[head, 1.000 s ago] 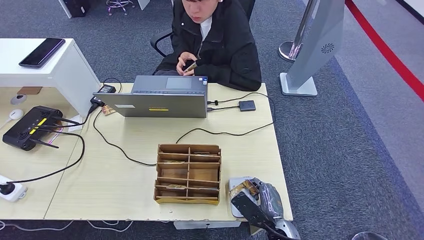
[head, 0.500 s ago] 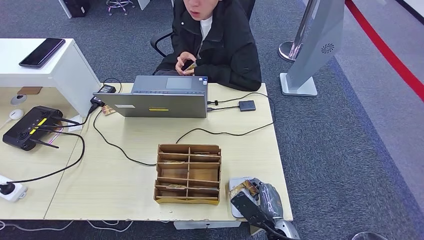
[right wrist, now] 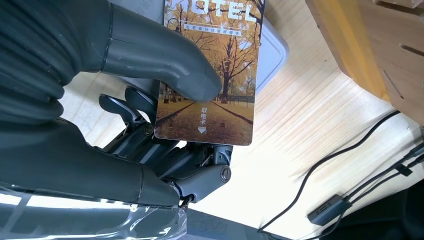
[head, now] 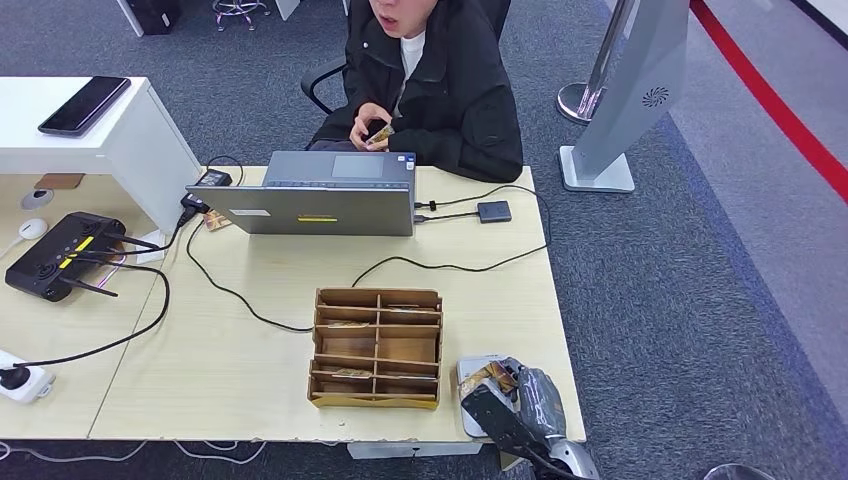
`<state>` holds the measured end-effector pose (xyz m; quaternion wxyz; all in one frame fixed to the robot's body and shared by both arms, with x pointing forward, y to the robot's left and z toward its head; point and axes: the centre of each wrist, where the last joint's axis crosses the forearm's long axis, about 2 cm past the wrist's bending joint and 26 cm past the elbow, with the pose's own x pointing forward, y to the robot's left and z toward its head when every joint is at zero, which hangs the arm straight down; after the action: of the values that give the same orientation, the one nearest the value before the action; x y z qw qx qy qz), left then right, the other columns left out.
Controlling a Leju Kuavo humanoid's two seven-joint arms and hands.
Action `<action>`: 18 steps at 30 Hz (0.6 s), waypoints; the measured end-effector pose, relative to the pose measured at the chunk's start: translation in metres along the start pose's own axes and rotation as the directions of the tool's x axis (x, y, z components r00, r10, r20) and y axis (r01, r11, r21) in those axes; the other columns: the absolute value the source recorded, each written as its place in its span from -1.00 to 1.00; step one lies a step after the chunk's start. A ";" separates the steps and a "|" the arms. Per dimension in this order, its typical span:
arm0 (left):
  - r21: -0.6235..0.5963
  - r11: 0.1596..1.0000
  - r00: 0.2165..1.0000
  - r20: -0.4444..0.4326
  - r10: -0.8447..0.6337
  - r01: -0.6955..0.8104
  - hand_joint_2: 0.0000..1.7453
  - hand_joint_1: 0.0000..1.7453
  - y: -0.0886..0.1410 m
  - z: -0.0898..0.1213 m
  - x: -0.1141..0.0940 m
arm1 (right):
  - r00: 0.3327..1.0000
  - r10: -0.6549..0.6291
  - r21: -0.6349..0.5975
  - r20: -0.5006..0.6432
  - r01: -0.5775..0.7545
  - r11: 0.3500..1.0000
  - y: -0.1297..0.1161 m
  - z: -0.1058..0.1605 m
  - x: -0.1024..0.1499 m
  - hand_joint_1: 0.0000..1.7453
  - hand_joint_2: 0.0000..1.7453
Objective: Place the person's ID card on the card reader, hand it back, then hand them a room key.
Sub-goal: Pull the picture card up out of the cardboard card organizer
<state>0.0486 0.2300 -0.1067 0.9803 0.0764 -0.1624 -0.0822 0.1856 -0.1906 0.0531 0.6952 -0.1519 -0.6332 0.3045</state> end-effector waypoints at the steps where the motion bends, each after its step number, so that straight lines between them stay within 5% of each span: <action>1: -0.031 0.999 1.000 -0.010 0.012 -0.012 -1.00 -1.00 0.002 0.000 -0.002 | 1.000 0.002 0.005 0.001 -0.002 1.000 0.000 0.000 0.000 1.00 1.00; 18: -0.392 0.889 0.963 -0.214 0.163 -0.238 -1.00 -1.00 0.046 0.011 -0.082 | 0.998 -0.001 0.020 0.069 0.000 1.000 -0.002 -0.009 -0.007 1.00 1.00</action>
<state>-0.0254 0.2890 -0.1134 0.9877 -0.1435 -0.0615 -0.0057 0.1949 -0.1951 0.0474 0.6746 -0.1342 -0.6537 0.3156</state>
